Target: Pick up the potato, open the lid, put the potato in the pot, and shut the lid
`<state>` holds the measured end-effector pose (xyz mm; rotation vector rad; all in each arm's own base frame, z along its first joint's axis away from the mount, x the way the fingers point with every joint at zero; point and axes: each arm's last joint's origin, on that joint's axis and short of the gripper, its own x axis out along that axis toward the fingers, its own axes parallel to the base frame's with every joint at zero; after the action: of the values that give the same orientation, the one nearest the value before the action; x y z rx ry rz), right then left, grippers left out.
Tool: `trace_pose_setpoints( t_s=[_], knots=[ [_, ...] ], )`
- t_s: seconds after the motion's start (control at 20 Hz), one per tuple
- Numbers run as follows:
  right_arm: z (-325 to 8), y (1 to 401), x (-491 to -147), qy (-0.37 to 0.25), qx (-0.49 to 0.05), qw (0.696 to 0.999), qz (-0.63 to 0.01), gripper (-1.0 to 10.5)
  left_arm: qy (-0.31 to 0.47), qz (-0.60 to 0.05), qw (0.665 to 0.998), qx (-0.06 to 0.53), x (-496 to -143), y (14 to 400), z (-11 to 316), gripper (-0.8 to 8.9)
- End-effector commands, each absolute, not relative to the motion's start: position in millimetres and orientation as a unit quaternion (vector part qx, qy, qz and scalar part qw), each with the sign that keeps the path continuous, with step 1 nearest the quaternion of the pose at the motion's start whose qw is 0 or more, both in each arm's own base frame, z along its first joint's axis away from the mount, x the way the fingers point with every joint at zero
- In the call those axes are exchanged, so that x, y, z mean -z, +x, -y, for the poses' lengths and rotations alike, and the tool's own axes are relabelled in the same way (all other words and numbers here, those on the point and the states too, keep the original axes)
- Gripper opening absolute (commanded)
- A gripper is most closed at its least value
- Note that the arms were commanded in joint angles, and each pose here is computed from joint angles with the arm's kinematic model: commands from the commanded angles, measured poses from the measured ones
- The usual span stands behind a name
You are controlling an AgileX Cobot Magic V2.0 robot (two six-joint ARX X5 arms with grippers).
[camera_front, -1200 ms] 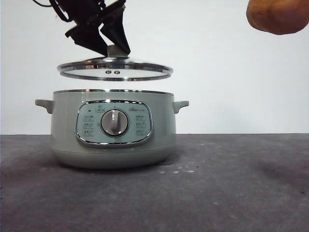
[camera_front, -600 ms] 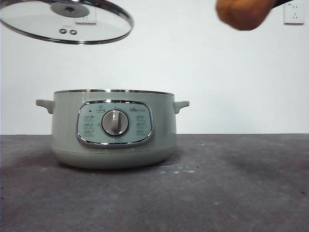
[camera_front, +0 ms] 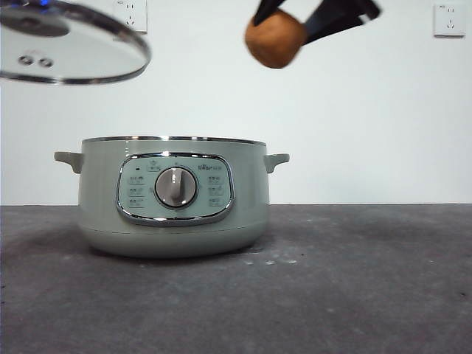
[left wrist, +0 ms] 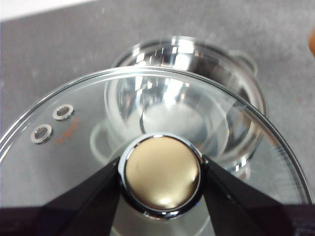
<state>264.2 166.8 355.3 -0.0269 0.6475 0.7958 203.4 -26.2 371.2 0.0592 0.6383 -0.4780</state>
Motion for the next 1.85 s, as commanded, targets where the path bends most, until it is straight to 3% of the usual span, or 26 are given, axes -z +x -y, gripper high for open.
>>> trace_pose_setpoints(
  t_s=[0.05,0.4,0.65,0.9,1.2,1.85],
  knots=[
    [-186,289,-358,-0.022,-0.398,0.865,-0.304,-0.1,0.038,-0.27,0.934,0.233,-371,181,22,-0.08],
    [-263,348,-345,-0.057,-0.428,0.845,-0.314,-0.1,0.035,-0.265,0.938,0.221,-355,123,15,-0.08],
    [-309,376,-303,-0.106,-0.422,0.829,-0.351,-0.1,0.033,-0.23,0.948,0.216,-362,95,14,-0.08],
    [-319,389,-254,-0.141,-0.396,0.813,-0.403,-0.1,0.031,-0.241,0.946,0.217,-360,90,14,-0.08],
    [-317,390,-228,-0.185,-0.375,0.79,-0.448,-0.1,0.031,-0.241,0.946,0.217,-360,90,14,-0.08],
    [-315,388,-223,-0.196,-0.361,0.781,-0.47,0.1,0.03,-0.241,0.945,0.217,-360,90,14,-0.08]
  ],
)
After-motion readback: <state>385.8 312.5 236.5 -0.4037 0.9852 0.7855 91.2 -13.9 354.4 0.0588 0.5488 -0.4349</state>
